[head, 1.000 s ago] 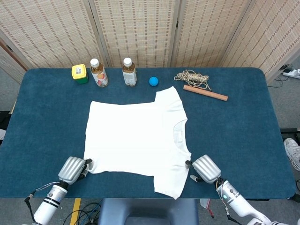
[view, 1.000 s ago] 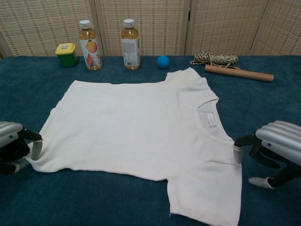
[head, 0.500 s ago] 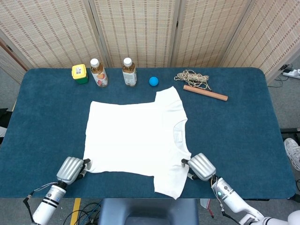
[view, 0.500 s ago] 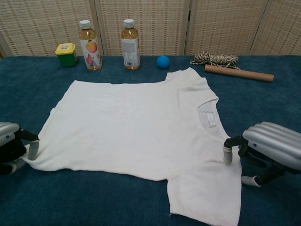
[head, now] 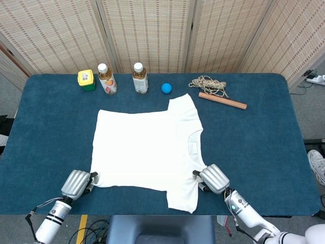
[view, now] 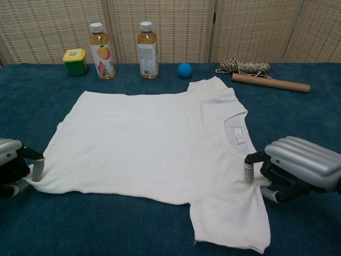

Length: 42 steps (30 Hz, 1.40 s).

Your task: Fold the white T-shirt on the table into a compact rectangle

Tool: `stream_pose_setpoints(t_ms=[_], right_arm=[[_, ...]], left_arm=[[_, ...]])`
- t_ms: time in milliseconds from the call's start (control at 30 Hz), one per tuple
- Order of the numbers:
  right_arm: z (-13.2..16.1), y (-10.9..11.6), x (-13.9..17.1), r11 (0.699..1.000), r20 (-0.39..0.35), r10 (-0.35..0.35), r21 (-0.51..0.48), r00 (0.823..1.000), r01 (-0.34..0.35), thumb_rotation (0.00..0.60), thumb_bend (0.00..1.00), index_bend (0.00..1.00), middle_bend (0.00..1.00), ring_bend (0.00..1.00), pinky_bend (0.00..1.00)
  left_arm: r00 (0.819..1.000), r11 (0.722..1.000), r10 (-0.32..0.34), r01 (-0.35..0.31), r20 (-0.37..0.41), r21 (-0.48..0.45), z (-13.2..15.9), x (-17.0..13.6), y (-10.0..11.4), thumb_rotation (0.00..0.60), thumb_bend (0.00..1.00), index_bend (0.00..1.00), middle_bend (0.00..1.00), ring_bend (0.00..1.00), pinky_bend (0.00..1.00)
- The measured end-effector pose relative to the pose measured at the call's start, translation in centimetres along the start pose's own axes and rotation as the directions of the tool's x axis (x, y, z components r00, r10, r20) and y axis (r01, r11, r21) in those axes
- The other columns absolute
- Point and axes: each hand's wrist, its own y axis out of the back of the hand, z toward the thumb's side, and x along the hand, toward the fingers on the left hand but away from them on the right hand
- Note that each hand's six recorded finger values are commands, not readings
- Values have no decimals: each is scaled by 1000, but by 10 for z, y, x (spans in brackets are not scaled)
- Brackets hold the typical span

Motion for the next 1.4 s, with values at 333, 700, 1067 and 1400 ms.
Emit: stream_pose_setpoints(t_ms=[333,700,1067,1400], right_arm=[[-2,-2,2,1000,8,-6,-15,1000,6,600,552,607,918,909,936],[-4,14,14,996,21,-23,-83,1000,25,600,584,748,930,911,936],[-3,53,49,989,21,-40,-141,999,42,600,591,791,946,916,936],[0,80,103,982,32,-56,-178,998,60,600,591,804,955,921,936]], left_arm=[[1000,1000,5,-5,5,-13,0,0,1,600,565,619,956,910,1000],[999,984,-1,9,46,-176,6,-10,13,600,565,621,957,910,1000],[993,971,-18,44,114,-233,9,-37,35,600,565,632,956,910,1000],[990,956,-30,68,135,-286,8,-78,51,600,566,637,957,910,1000]])
